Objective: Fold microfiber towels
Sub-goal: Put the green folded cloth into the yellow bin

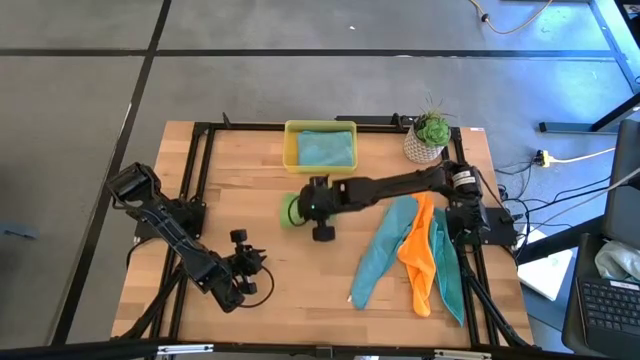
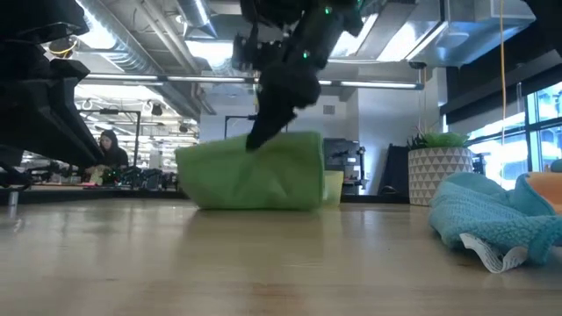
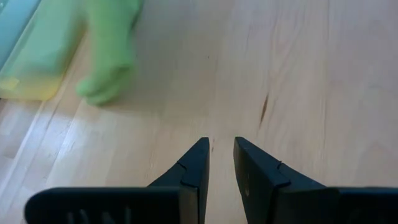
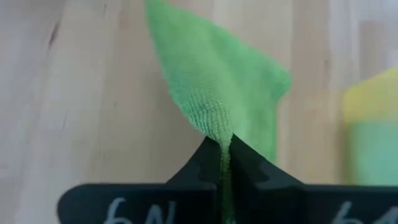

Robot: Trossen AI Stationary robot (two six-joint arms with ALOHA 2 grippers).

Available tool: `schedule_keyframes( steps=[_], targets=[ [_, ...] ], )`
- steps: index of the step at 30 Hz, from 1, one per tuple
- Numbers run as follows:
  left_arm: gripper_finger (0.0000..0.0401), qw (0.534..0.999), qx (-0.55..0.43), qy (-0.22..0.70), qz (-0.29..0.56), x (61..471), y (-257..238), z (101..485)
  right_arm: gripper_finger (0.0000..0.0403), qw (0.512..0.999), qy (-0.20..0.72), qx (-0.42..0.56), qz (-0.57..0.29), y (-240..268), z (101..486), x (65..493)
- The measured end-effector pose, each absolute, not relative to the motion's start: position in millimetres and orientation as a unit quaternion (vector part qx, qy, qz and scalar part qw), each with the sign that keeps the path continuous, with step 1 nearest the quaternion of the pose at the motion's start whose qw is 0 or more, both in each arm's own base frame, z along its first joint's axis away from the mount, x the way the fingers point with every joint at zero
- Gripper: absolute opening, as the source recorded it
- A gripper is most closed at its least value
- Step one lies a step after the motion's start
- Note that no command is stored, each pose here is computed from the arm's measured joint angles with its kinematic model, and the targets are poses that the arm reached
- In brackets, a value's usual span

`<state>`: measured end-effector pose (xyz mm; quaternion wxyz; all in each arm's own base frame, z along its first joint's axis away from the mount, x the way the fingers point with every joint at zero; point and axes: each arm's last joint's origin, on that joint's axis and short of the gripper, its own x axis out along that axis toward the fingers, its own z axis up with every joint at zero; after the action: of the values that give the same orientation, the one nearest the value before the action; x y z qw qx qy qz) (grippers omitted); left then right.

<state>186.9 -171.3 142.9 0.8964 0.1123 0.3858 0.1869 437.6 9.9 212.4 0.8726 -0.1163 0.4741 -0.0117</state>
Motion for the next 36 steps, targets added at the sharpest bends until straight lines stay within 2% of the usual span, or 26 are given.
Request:
schedule_keyframes(
  steps=[4,14,19,25,32,36],
  targets=[
    [0.0066,0.897,0.112,0.386,0.186,186.9,-171.6,142.9,0.0010,0.885,0.441,-0.145,-0.042,-11.9,250.6,443.2],
    [0.0066,0.898,0.115,0.385,0.177,183.5,-175.2,142.9,0.0011,0.870,0.435,-0.206,-0.107,-97.7,297.0,437.8],
    [0.0066,0.898,0.115,0.385,0.177,183.5,-175.2,142.9,0.0019,0.842,0.452,-0.258,-0.141,-155.5,300.8,422.7],
    [0.0066,0.898,0.120,0.383,0.178,183.6,-175.0,143.0,0.0010,0.844,0.436,-0.275,-0.149,-206.6,289.7,407.3],
    [0.0066,0.899,0.122,0.379,0.181,183.9,-174.6,143.3,0.0021,0.862,0.424,-0.247,-0.130,-223.0,284.9,400.1],
    [0.0066,0.900,0.124,0.376,0.183,184.0,-174.5,143.4,0.0017,0.848,0.453,-0.257,-0.100,-225.0,262.2,406.6]
  ],
)
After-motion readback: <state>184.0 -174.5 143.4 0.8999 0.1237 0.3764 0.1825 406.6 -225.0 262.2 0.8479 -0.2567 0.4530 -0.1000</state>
